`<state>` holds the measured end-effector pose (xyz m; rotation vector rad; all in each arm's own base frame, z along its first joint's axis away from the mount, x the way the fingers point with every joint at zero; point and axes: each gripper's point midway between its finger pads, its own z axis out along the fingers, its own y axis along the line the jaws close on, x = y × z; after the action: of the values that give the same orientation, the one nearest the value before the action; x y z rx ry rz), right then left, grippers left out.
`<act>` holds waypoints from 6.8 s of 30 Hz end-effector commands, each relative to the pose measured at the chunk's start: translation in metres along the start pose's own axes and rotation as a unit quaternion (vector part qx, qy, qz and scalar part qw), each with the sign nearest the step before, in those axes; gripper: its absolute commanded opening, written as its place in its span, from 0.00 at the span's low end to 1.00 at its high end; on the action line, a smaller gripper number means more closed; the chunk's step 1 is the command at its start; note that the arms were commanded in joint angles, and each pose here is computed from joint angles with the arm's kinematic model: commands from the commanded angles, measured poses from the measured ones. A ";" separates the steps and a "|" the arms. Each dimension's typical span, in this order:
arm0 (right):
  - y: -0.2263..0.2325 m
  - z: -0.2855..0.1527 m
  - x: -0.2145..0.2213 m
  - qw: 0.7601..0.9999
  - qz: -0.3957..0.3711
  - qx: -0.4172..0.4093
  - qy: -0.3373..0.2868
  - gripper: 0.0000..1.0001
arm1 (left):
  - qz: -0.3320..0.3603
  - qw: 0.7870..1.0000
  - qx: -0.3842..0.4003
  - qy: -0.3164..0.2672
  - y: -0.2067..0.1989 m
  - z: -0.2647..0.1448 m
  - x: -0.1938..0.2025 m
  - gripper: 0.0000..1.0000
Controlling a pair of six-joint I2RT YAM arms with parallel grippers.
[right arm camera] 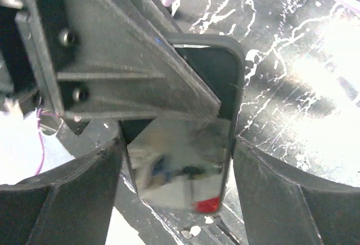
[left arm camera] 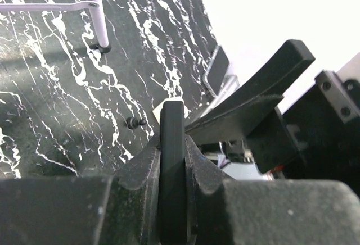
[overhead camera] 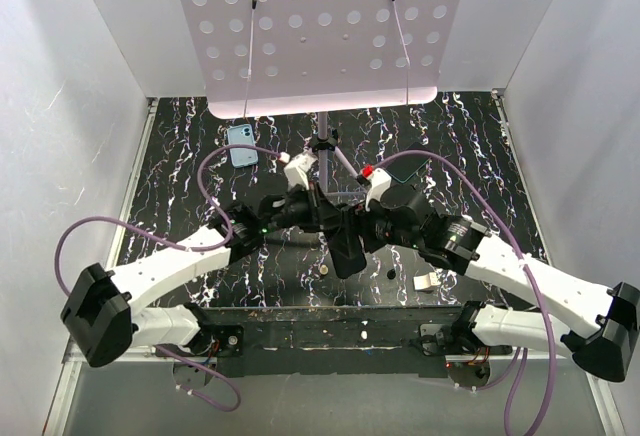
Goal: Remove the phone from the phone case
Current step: Adjust the phone, then remove the phone case from the phone.
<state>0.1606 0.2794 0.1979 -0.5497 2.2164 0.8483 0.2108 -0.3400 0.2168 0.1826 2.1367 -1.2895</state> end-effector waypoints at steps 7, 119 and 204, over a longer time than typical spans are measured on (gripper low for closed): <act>0.023 -0.038 0.015 0.993 -0.011 -0.086 0.074 0.56 | 0.062 0.987 0.144 0.016 -0.021 -0.078 -0.040 0.00; 0.087 -0.066 -0.017 0.954 0.147 -0.261 0.007 0.38 | -0.071 0.948 0.298 -0.086 -0.082 -0.106 -0.080 0.00; 0.128 -0.145 -0.098 0.845 0.205 -0.488 -0.082 0.01 | 0.108 0.900 0.419 -0.046 -0.132 -0.139 -0.025 0.46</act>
<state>0.0922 0.2863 0.3785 -0.3406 1.7716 2.1855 0.1161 -0.2837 0.3662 0.6309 1.3497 -1.9684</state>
